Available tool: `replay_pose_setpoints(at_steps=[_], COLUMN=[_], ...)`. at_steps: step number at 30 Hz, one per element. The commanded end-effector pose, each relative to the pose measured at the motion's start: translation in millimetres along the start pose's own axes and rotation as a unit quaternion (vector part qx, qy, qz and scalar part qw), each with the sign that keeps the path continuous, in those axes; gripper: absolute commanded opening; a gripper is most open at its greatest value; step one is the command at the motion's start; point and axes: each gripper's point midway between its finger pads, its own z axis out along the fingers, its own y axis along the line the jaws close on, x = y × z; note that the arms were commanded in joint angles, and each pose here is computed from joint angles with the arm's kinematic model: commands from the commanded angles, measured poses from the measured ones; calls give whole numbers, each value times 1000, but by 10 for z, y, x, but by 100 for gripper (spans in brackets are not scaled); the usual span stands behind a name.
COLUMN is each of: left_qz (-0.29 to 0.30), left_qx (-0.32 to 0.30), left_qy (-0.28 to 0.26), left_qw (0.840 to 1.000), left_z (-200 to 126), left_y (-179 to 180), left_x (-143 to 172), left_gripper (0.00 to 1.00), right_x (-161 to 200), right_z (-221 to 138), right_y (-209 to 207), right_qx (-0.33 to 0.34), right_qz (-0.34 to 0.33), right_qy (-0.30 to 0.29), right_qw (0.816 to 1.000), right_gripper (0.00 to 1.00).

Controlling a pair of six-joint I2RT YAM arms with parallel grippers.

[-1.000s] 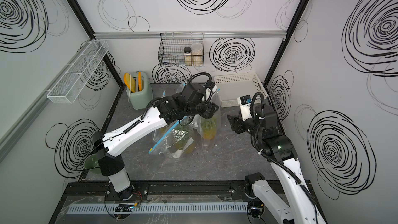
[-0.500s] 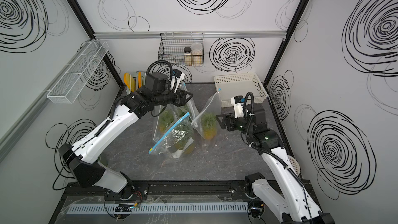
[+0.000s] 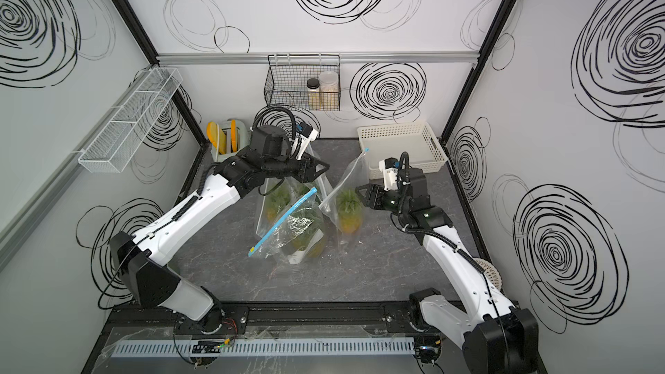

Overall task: Open the zip-top bag and take out the pineapple
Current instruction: Open the zipper of the food storage bag at the center of the board.

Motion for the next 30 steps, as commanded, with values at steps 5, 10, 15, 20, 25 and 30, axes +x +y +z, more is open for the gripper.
replay_pose_setpoints(at_steps=[5, 10, 15, 20, 25, 30], left_qz=[12, 11, 9, 10, 12, -15], left_qx=[6, 11, 16, 27, 56, 122], left_qy=[0, 4, 9, 19, 33, 32], left_qw=[1000, 1000, 1000, 999, 998, 992], left_z=[145, 186, 228, 269, 271, 272], left_y=[70, 72, 58, 38, 68, 141], left_x=[95, 153, 221, 286, 305, 271], left_gripper=[50, 49, 49, 50, 55, 58], right_x=[29, 127, 158, 140, 132, 46], right_z=[198, 291, 326, 311, 260, 133], right_y=[-44, -148, -154, -62, -24, -117], right_qx=[-20, -16, -25, -54, -79, -104], right_qz=[24, 39, 42, 34, 21, -7], right_qy=[10, 20, 20, 14, 10, -2], right_qw=[999, 999, 999, 998, 997, 995], right_gripper=[56, 55, 48, 23, 2, 0])
